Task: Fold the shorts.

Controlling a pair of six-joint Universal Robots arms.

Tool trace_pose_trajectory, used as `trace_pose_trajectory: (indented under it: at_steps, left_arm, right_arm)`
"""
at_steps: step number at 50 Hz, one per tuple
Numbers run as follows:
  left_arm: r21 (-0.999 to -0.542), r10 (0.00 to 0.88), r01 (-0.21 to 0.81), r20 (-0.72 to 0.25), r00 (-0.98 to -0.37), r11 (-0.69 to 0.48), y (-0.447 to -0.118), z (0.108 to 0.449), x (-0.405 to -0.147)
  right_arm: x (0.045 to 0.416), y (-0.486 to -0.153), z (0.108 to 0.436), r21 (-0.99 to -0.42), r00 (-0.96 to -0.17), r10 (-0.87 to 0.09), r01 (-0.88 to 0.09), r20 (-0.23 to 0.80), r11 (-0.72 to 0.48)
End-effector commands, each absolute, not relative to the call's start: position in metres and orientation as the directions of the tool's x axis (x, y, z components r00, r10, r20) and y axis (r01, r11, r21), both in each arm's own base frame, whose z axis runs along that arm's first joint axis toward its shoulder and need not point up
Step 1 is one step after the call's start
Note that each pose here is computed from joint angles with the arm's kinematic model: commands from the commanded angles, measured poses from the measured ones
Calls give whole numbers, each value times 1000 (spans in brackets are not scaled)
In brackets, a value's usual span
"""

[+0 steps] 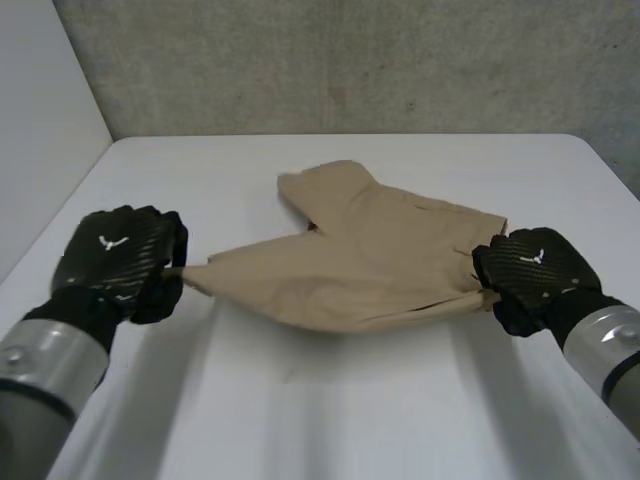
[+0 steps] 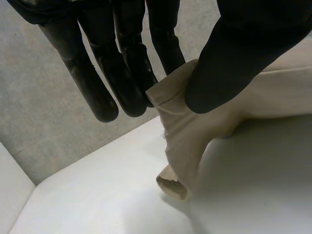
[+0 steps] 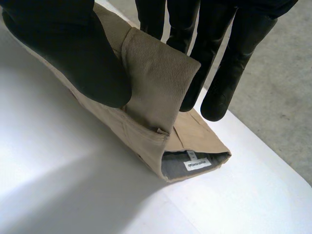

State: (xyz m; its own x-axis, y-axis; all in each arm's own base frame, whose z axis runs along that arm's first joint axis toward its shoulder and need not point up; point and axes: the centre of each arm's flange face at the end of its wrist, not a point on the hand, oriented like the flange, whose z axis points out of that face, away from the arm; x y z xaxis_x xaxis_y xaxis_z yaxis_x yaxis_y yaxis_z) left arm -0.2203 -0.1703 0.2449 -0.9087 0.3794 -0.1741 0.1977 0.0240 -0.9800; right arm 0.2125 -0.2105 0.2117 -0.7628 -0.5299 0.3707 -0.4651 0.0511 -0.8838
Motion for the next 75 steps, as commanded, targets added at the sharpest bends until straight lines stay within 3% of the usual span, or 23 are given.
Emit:
trace_pose_trajectory:
  at_steps: [1, 7, 15, 22, 28, 32, 34, 37, 40, 42, 45, 46, 48, 51, 57, 59, 61, 62, 66, 69, 70, 75]
  left_arm:
    - [-912, 444, 390, -298, -845, 129, -133, 252, -205]
    - [-874, 520, 456, -314, -795, 170, -101, 254, -201]
    - [-875, 567, 464, -314, -762, 140, -92, 249, -209]
    - [-880, 561, 459, -319, -764, 124, -119, 230, -226]
    - [-879, 547, 463, -334, -768, 114, -169, 200, -253]
    - [-860, 534, 509, -414, -737, 35, -207, 201, -275]
    - [-858, 508, 512, -455, -731, -32, -223, 214, -284]
    - [-855, 409, 470, -518, -751, -219, -252, 263, -302]
    - [-826, 279, 379, -514, -811, -417, -270, 327, -311]
    - [-796, 214, 326, -484, -848, -510, -277, 356, -312]
    - [-692, 101, 226, -399, -912, -686, -275, 412, -308]
    - [-619, 51, 180, -336, -941, -765, -265, 442, -301]
    - [-547, 13, 148, -280, -960, -824, -254, 468, -292]
    - [-505, -1, 131, -249, -968, -853, -244, 480, -287]
    - [-626, 52, 182, -336, -940, -759, -252, 433, -291]
    - [-691, 89, 211, -372, -924, -691, -256, 404, -289]
    - [-711, 103, 219, -380, -919, -668, -257, 395, -288]
    - [-770, 158, 235, -398, -904, -593, -256, 362, -287]
    - [-846, 246, 265, -410, -878, -463, -248, 306, -282]
    - [-878, 293, 293, -414, -862, -378, -241, 271, -278]
    - [-894, 326, 319, -417, -848, -314, -238, 246, -277]
    - [-904, 399, 388, -427, -811, -178, -223, 196, -273]
  right_arm:
    - [208, -174, 244, -795, -631, -637, -605, 443, 47]
    - [204, -145, 249, -717, -505, -739, -696, 445, 43]
    - [202, -143, 244, -696, -481, -754, -716, 447, 44]
    - [206, -172, 223, -703, -498, -732, -710, 465, 36]
    - [213, -198, 203, -696, -498, -747, -715, 442, 65]
    - [221, -236, 208, -722, -536, -701, -691, 471, 44]
    - [225, -261, 232, -764, -597, -622, -645, 507, -3]
    - [228, -285, 268, -812, -673, -516, -578, 529, -79]
    - [231, -309, 324, -849, -766, -366, -471, 528, -240]
    - [231, -315, 371, -836, -827, -258, -381, 499, -395]
    - [228, -307, 418, -775, -871, -171, -301, 460, -556]
    - [224, -300, 440, -728, -892, -126, -266, 435, -631]
    - [222, -295, 453, -692, -903, -101, -245, 419, -680]
    - [221, -292, 454, -688, -903, -96, -247, 419, -683]
    - [222, -289, 416, -782, -877, -183, -278, 443, -558]
    - [224, -289, 393, -821, -863, -228, -299, 450, -487]
    - [224, -288, 379, -841, -856, -254, -311, 450, -442]
    - [223, -287, 364, -859, -848, -278, -327, 450, -394]
    - [223, -285, 312, -895, -826, -352, -372, 439, -245]
    - [223, -280, 270, -898, -801, -411, -417, 435, -136]
    - [224, -278, 261, -896, -794, -425, -430, 435, -115]
    - [230, -264, 216, -854, -728, -507, -519, 462, -34]
